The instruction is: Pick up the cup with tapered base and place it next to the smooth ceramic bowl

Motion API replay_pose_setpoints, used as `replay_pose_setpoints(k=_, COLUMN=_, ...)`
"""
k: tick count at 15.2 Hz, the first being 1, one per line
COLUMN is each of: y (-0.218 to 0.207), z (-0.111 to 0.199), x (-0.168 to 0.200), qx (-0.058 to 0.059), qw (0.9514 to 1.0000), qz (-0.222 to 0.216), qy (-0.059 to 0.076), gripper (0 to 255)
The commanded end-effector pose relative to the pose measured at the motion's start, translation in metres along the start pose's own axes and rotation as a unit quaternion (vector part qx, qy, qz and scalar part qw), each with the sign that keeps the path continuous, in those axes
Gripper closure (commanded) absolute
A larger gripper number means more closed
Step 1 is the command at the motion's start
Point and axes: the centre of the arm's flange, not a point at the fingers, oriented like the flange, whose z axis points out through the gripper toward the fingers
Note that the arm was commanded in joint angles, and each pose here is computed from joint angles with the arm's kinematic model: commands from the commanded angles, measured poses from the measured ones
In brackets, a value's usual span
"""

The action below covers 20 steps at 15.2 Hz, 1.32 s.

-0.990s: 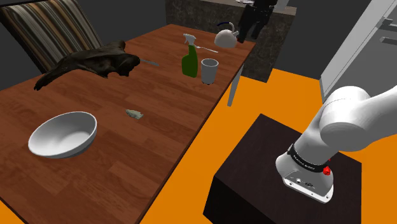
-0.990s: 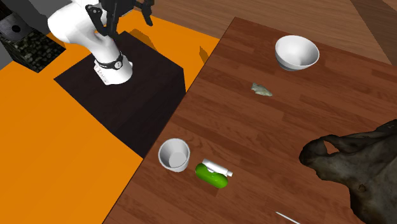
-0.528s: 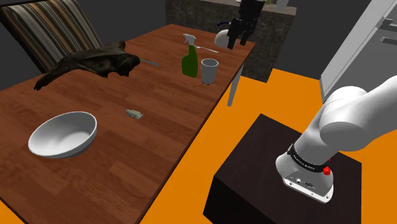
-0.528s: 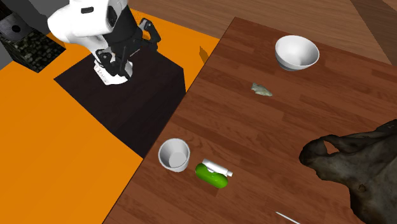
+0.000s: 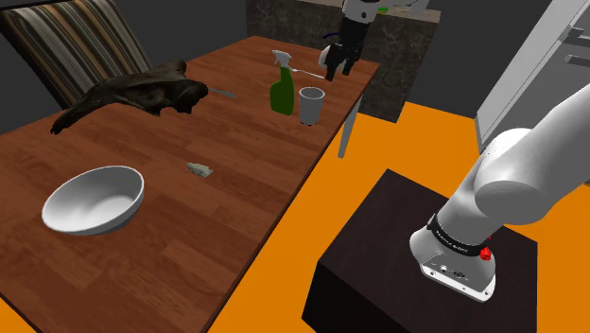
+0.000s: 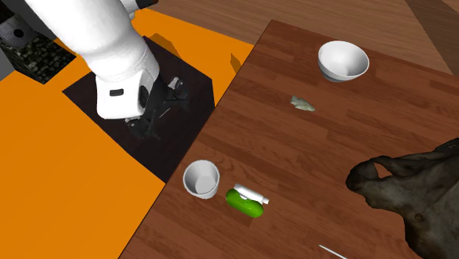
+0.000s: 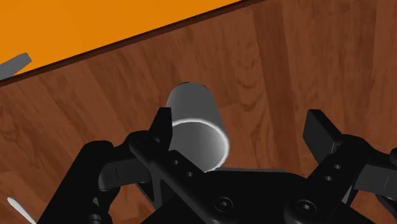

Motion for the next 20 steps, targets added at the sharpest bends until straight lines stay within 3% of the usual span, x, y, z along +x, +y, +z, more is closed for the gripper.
replay_pose_setpoints(k=1, y=0.013, z=0.015, x=0.016, qx=0.001, qw=1.0, qz=-0.002, qy=-0.001, gripper=0)
replay_pose_setpoints(k=12, y=0.089, z=0.103, x=0.102, qx=0.011, qw=0.9999, qz=-0.007, qy=-0.009, gripper=0)
replay_pose_setpoints(k=20, y=0.088, z=0.143, x=0.102, qx=0.011, qw=0.9999, qz=-0.007, qy=-0.009, gripper=0)
